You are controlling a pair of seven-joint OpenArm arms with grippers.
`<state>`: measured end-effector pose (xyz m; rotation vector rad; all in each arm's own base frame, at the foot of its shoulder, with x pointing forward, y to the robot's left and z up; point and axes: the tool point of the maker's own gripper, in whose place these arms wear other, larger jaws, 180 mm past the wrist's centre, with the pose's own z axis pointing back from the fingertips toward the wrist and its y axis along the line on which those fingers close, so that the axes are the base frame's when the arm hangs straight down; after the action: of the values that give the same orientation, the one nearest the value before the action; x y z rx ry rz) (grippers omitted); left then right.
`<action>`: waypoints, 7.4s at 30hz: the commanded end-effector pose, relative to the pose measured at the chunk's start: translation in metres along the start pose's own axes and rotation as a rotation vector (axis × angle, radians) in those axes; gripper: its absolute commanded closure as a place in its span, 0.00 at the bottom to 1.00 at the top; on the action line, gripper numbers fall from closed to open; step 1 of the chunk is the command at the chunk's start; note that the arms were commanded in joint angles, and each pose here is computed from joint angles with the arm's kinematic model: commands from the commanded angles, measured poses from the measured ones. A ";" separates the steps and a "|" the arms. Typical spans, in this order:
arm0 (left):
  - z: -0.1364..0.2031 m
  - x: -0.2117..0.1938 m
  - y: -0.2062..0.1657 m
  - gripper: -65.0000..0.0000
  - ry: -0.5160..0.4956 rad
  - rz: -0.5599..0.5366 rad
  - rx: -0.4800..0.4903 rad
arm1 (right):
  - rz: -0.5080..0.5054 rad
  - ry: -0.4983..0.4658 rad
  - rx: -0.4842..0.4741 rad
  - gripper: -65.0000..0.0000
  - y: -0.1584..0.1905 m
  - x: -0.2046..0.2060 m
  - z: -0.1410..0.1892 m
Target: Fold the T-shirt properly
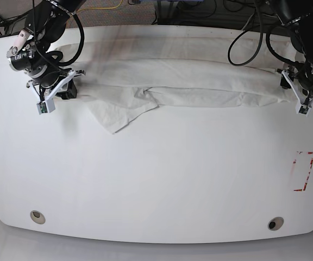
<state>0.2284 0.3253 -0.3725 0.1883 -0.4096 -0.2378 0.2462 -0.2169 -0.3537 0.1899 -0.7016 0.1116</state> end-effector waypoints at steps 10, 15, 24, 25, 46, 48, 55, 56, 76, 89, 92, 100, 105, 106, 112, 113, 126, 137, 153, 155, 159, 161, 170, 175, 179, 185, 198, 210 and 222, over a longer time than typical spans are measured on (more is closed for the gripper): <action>-0.011 -0.034 0.011 0.40 0.002 0.017 -0.014 | 0.043 0.131 -0.136 0.88 -0.029 -0.041 -0.009; -0.021 -0.047 0.010 0.40 0.045 0.034 -0.040 | 0.034 0.148 -0.162 0.88 -0.048 -0.054 -0.014; -0.030 -0.035 0.015 0.40 0.043 0.059 -0.037 | 0.042 0.148 -0.188 0.88 -0.073 -0.051 -0.013; -0.030 -0.034 0.017 0.40 0.044 0.056 -0.028 | 0.046 0.142 -0.190 0.88 -0.073 -0.048 -0.012; -0.039 -0.018 -0.002 0.40 0.048 0.003 -0.049 | 0.127 -0.042 -0.169 0.86 -0.028 0.040 0.018; -0.039 -0.018 -0.002 0.40 0.048 0.003 -0.049 | 0.104 -0.063 -0.124 0.77 -0.020 0.049 0.010; -0.039 -0.018 -0.003 0.40 0.048 0.001 -0.050 | 0.080 -0.072 -0.052 0.39 -0.008 0.072 -0.023; -0.039 -0.018 -0.003 0.40 0.048 0.001 -0.050 | 0.078 -0.071 -0.045 0.35 -0.008 0.074 -0.028; -0.039 -0.018 -0.002 0.40 0.048 0.003 -0.048 | 0.040 -0.048 0.117 0.31 0.019 0.085 -0.111; -0.039 -0.017 -0.002 0.40 0.045 0.002 -0.047 | 0.032 0.008 0.202 0.37 0.046 0.057 -0.133; -0.039 -0.016 -0.002 0.40 0.045 0.001 -0.048 | 0.024 0.013 0.215 0.44 0.053 0.053 -0.134; -0.039 -0.016 -0.001 0.40 0.044 0.000 -0.046 | 0.017 0.008 0.226 0.75 0.059 0.053 -0.136; -0.039 -0.016 -0.001 0.40 0.044 0.000 -0.046 | 0.019 -0.003 0.221 1.00 0.057 0.057 -0.134; -0.039 -0.016 -0.001 0.40 0.044 0.000 -0.046 | 0.025 -0.019 0.213 1.00 0.055 0.062 -0.132; -0.039 -0.016 -0.001 0.40 0.045 0.000 -0.045 | 0.103 -0.112 0.147 1.00 0.049 0.094 -0.101; -0.039 -0.016 -0.001 0.40 0.045 0.000 -0.045 | 0.115 -0.112 0.139 1.00 0.048 0.096 -0.095; -0.039 -0.016 -0.001 0.40 0.046 0.000 -0.045 | 0.156 -0.122 0.003 1.00 0.028 0.078 -0.011; -0.037 -0.020 0.004 0.40 0.056 -0.007 -0.035 | 0.039 -0.104 0.017 1.00 0.012 0.029 0.018; -0.037 -0.020 0.005 0.40 0.059 -0.008 -0.033 | 0.010 -0.040 -0.035 0.91 -0.011 -0.003 0.033; -0.037 -0.020 0.005 0.40 0.059 -0.008 -0.033 | 0.013 -0.039 -0.038 0.83 -0.012 -0.003 0.033; -0.037 -0.019 0.005 0.40 0.056 -0.009 -0.032 | 0.025 -0.023 -0.048 0.60 -0.017 -0.006 0.036; -0.037 -0.020 0.005 0.40 0.058 -0.009 -0.032 | 0.025 -0.009 -0.049 0.49 -0.017 -0.012 0.037; -0.037 -0.019 0.005 0.40 0.056 -0.008 -0.033 | -0.010 -0.096 -0.009 0.40 -0.014 0.000 0.049; -0.037 -0.019 0.005 0.40 0.053 -0.007 -0.034 | -0.036 -0.195 0.114 0.40 0.008 0.018 0.051; -0.037 -0.019 0.005 0.40 0.053 -0.007 -0.034 | -0.034 -0.198 0.213 0.40 0.039 0.020 0.040; -0.037 -0.018 0.005 0.40 0.052 -0.007 -0.034 | -0.030 -0.139 0.218 0.50 0.052 0.009 0.024; -0.038 -0.019 0.005 0.40 0.055 -0.003 -0.036 | 0.013 0.092 -0.006 0.82 0.014 -0.041 0.002; -0.036 -0.015 0.004 0.40 0.040 0.003 -0.038 | -0.034 0.144 -0.013 0.82 -0.012 -0.073 -0.020; 0.010 0.032 0.012 0.40 -0.144 0.069 -0.069 | -0.044 0.141 -0.009 0.83 -0.014 -0.078 -0.021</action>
<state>0.2443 0.3186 -0.3744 0.0628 -0.4891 -0.1952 0.2131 -0.2211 -0.4155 0.2261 -0.6181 0.0727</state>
